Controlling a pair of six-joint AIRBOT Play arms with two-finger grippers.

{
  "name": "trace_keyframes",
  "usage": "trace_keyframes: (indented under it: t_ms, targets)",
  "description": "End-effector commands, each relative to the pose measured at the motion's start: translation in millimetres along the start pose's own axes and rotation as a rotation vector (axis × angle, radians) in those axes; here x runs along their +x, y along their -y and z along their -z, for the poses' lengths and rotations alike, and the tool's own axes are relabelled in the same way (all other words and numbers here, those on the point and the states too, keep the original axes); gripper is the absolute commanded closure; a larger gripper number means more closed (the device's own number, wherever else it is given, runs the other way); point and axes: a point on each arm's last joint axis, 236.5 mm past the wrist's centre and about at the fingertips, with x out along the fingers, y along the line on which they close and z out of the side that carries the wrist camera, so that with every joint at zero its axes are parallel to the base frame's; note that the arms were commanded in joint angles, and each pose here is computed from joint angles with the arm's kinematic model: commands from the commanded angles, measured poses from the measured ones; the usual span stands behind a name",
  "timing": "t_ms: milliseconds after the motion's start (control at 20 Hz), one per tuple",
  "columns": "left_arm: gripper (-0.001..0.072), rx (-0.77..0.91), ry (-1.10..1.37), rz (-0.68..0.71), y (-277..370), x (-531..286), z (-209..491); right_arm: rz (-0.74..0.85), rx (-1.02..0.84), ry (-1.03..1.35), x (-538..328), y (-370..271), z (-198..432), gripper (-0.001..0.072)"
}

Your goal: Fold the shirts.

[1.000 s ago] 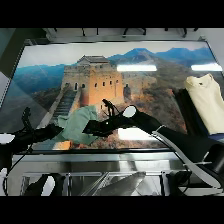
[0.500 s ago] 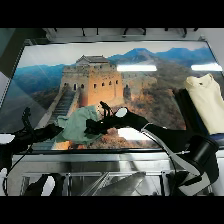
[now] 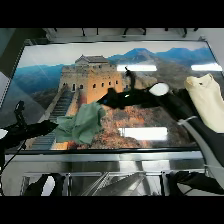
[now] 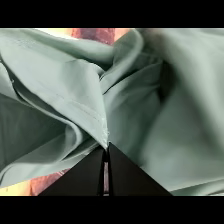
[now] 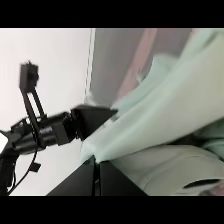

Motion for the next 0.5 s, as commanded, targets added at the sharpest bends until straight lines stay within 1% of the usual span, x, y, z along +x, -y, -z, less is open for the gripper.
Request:
trace_keyframes:
  t_ms: [0,150,250,300,450]
  targets:
    - [0.0695,-0.027,-0.022,-0.085,-10.3,-14.3,-3.8,0.165,-0.057,0.174,-91.8,10.9,-39.8,0.0689]
    - [0.0695,-0.022,0.037,-0.117,-2.4,-36.7,-29.2,0.268,-0.077,0.259,-150.6,22.1,-51.3,0.0690]
    - [0.0695,0.026,0.123,-0.122,13.9,-61.3,-55.5,0.324,-0.067,0.325,-183.5,28.6,-58.1,0.0690]
    - [0.0696,0.056,0.161,-0.126,22.7,-74.7,-66.4,0.346,-0.065,0.353,-196.3,30.8,-60.5,0.0690]
    - [0.0696,0.100,0.210,-0.196,31.5,-110.1,-76.8,0.372,-0.078,0.408,-223.5,24.9,-59.3,0.0690]
